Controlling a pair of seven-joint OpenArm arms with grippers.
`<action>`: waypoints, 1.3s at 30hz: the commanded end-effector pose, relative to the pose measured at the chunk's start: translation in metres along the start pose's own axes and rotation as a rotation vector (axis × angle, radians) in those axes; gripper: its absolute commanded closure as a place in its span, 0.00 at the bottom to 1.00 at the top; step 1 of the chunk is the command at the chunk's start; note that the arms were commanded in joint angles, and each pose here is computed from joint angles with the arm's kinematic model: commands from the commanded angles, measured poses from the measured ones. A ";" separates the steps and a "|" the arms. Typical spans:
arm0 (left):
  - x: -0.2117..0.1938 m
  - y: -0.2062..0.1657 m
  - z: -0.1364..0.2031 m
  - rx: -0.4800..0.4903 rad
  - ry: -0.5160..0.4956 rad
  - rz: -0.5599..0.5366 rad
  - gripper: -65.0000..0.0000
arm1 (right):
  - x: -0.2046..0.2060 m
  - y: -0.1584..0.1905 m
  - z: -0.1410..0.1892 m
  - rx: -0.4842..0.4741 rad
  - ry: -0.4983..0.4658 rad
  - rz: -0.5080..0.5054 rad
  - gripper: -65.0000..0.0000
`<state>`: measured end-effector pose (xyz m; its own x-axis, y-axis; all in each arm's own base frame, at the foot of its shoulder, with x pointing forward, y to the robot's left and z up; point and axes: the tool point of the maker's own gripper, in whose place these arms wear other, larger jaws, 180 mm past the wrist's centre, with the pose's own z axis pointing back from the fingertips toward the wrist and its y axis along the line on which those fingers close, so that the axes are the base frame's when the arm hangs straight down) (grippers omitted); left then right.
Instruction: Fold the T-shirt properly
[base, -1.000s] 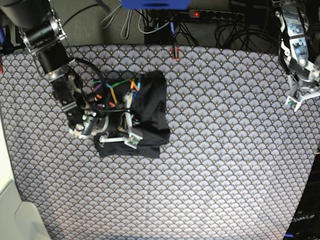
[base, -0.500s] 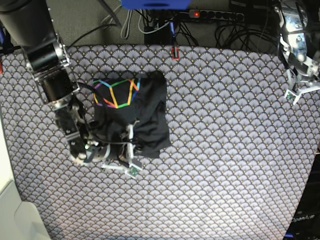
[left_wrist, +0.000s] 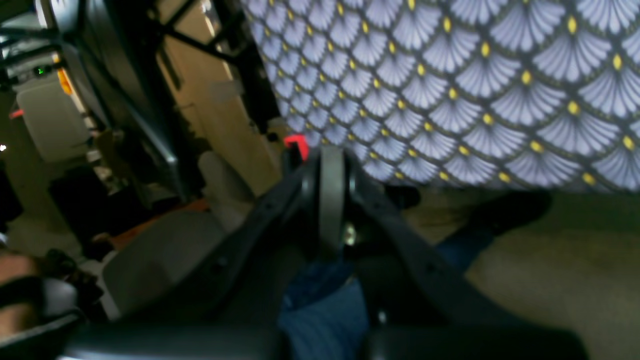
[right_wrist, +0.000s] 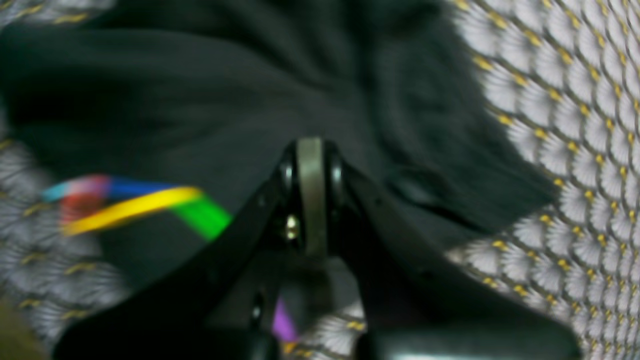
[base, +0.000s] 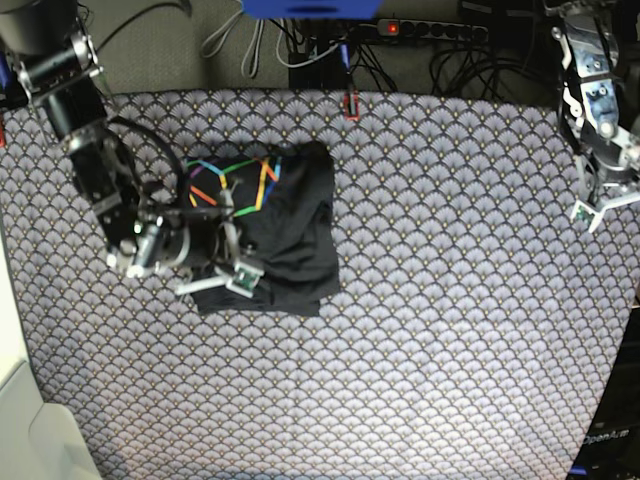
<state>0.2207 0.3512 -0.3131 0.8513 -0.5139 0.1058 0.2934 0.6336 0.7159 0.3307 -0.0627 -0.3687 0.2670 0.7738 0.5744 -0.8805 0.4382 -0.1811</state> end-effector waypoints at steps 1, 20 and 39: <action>0.003 0.015 0.003 0.045 -0.004 0.006 0.99 | 0.017 -0.006 0.012 -0.030 -0.044 0.030 1.00; -0.041 0.024 0.002 0.044 0.095 -0.024 0.99 | -0.051 0.048 -0.020 0.107 0.021 -0.156 1.00; -0.064 0.039 -0.001 0.073 0.105 0.039 0.99 | -0.096 0.025 0.108 -0.178 0.215 -0.080 1.00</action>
<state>0.1792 0.4022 -0.3020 0.8992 -0.4304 0.0785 0.2384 0.6325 0.7370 0.2375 -0.1794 -0.3501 0.4494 0.8052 0.3870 -0.7739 0.5673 -0.2816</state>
